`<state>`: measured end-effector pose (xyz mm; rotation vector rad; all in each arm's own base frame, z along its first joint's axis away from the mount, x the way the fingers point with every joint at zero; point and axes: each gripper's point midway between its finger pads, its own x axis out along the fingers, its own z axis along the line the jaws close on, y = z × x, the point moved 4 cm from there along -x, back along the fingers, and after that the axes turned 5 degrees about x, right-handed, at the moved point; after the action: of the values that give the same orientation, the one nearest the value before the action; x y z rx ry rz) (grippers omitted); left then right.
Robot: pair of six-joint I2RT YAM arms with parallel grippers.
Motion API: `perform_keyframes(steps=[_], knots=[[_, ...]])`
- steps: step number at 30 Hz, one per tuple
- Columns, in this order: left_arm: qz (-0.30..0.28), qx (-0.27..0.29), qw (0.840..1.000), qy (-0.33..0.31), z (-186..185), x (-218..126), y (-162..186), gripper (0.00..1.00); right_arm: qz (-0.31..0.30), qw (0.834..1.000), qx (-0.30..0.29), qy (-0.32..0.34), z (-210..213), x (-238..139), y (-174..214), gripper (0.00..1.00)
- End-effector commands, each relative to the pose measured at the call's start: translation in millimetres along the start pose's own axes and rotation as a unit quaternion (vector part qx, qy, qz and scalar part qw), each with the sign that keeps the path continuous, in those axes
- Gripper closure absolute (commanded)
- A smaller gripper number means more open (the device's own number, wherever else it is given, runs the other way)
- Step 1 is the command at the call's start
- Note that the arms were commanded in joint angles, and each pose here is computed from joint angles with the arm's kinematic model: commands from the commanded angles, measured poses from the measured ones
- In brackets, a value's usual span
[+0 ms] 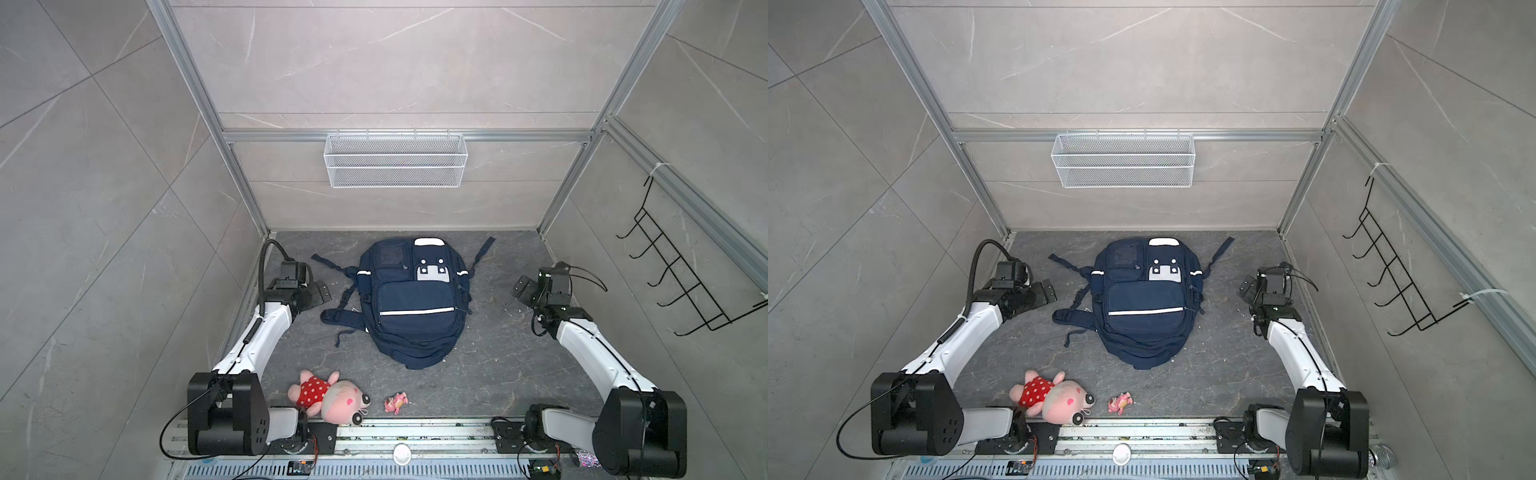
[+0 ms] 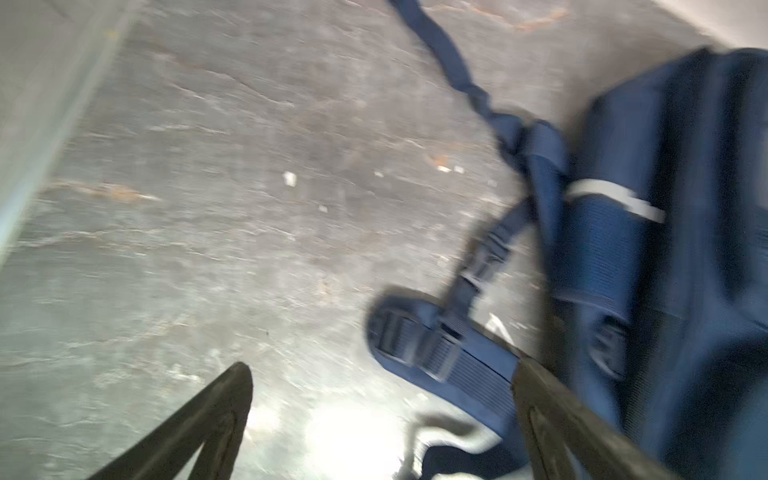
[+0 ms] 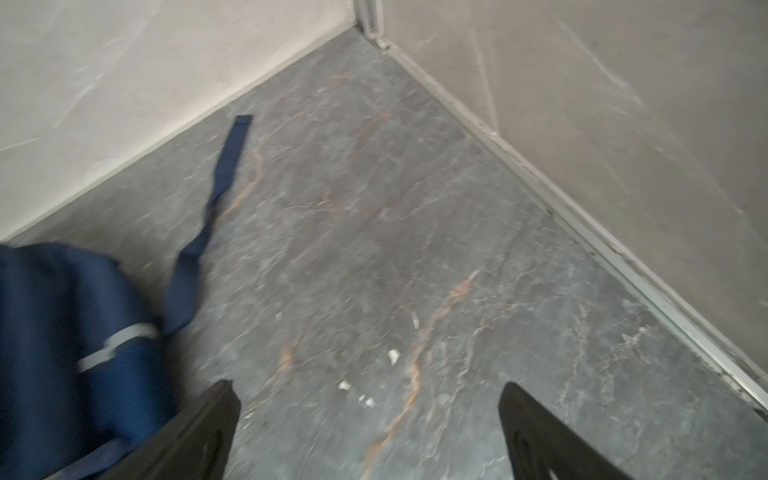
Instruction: Pack the student bag
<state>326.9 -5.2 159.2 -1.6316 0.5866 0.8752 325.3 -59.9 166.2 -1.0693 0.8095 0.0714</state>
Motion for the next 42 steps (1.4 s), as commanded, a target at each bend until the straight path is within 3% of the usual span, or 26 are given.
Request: perform_keyframes(steps=[1, 4, 9, 12, 17, 22, 34, 42], knots=[[-0.106, -0.003, 0.991, -0.077, 22, 2, -27, 0.0, -0.063, 0.997, -0.031, -0.044, 14, 14, -12, 0.0], [-0.128, 0.007, 0.985, -0.113, 32, 14, -25, 0.0, -0.058, 0.995, -0.061, -0.046, 21, 28, -14, 0.0], [-0.152, 0.066, 0.981, -0.101, 28, 34, -24, 0.0, -0.07, 0.992, -0.084, -0.069, 32, 49, -11, 0.0], [-0.164, 0.069, 0.979, -0.1, 35, 45, -19, 0.0, -0.062, 0.989, -0.099, -0.093, 44, 56, -14, 0.0], [-0.194, 0.048, 0.975, -0.099, 50, 53, -6, 0.0, -0.078, 0.988, -0.062, -0.122, 54, 64, -19, 0.0], [-0.202, 0.047, 0.976, -0.066, 53, 54, -8, 0.0, -0.065, 0.983, -0.032, -0.166, 59, 83, 6, 0.0], [-0.195, 0.086, 0.977, -0.02, 39, 68, -11, 0.0, -0.084, 0.979, -0.024, -0.185, 53, 39, -1, 0.0], [-0.184, 0.091, 0.979, -0.013, 37, 71, -12, 0.0, -0.052, 0.983, -0.089, -0.151, 36, 39, 9, 0.0]])
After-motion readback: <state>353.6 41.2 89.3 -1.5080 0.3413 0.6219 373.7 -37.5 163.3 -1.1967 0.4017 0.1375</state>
